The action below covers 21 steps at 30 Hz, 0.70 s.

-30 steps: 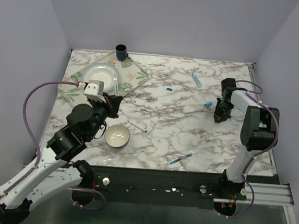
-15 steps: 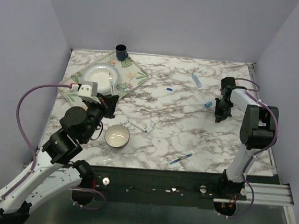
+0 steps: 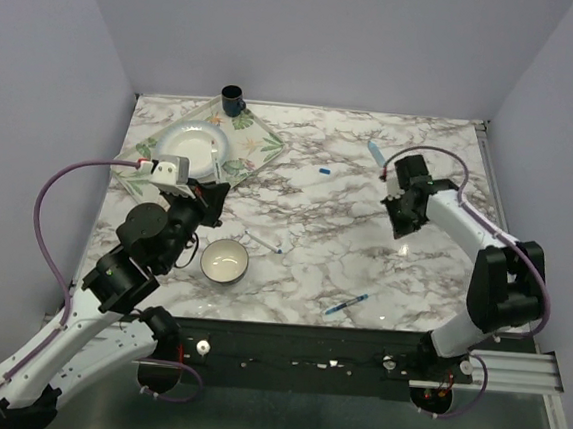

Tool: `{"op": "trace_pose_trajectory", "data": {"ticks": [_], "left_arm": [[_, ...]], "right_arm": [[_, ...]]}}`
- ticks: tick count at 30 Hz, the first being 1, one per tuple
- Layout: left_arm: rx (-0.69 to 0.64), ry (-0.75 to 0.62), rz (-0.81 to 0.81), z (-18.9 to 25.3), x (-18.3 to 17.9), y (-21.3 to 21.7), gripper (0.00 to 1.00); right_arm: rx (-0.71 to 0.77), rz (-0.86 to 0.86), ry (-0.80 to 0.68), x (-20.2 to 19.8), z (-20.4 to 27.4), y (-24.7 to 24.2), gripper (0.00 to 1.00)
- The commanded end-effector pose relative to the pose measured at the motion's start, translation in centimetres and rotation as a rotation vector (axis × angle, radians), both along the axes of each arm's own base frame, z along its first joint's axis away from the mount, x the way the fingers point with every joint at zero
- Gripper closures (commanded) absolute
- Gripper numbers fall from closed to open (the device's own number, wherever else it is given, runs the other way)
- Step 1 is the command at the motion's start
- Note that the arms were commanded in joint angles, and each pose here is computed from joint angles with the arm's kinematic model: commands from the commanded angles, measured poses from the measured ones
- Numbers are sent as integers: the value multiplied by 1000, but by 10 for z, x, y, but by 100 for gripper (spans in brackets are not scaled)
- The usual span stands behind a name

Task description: Insert the pens into the pen caps

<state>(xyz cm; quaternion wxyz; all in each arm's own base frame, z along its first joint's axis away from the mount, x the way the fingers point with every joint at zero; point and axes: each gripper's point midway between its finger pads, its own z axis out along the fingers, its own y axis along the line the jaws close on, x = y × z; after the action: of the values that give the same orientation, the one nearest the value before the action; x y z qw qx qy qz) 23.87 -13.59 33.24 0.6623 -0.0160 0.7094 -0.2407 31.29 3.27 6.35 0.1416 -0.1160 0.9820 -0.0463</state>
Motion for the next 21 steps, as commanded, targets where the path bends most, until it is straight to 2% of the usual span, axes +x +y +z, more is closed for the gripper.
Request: {"op": "trace_pose_trajectory", "data": {"ticks": [1, 3, 5, 6, 8, 9, 12, 15, 17, 21], "left_arm": [[-29, -16, -8, 5, -2, 0, 100], [-31, -18, 2, 5, -3, 3, 100], [-37, -20, 7, 7, -3, 4, 100], [-39, -21, 1, 7, -4, 3, 100], [-46, -28, -13, 9, -6, 2, 100], [-45, -27, -13, 9, -5, 2, 100], [-49, -33, -2, 11, -6, 4, 100], [-50, -39, 16, 12, -7, 9, 100], [-53, -42, 18, 13, -8, 10, 100], [-56, -47, 19, 15, -8, 11, 100]], "right_arm": [[-83, 731, -30, -27, -19, 70, 99], [-229, 804, -68, -18, -17, 62, 99], [-206, 886, -62, -18, -16, 68, 99], [-225, 996, -59, -18, -14, 68, 99], [-155, 1130, -77, -27, -16, 81, 99], [-152, 1226, -167, -19, -7, 91, 99], [-156, 1355, -205, -22, -16, 96, 99], [-153, 1396, -114, -28, -30, 92, 99], [-170, 1405, -36, -32, -44, 84, 94], [-163, 1376, -68, -30, -44, 87, 89]]}}
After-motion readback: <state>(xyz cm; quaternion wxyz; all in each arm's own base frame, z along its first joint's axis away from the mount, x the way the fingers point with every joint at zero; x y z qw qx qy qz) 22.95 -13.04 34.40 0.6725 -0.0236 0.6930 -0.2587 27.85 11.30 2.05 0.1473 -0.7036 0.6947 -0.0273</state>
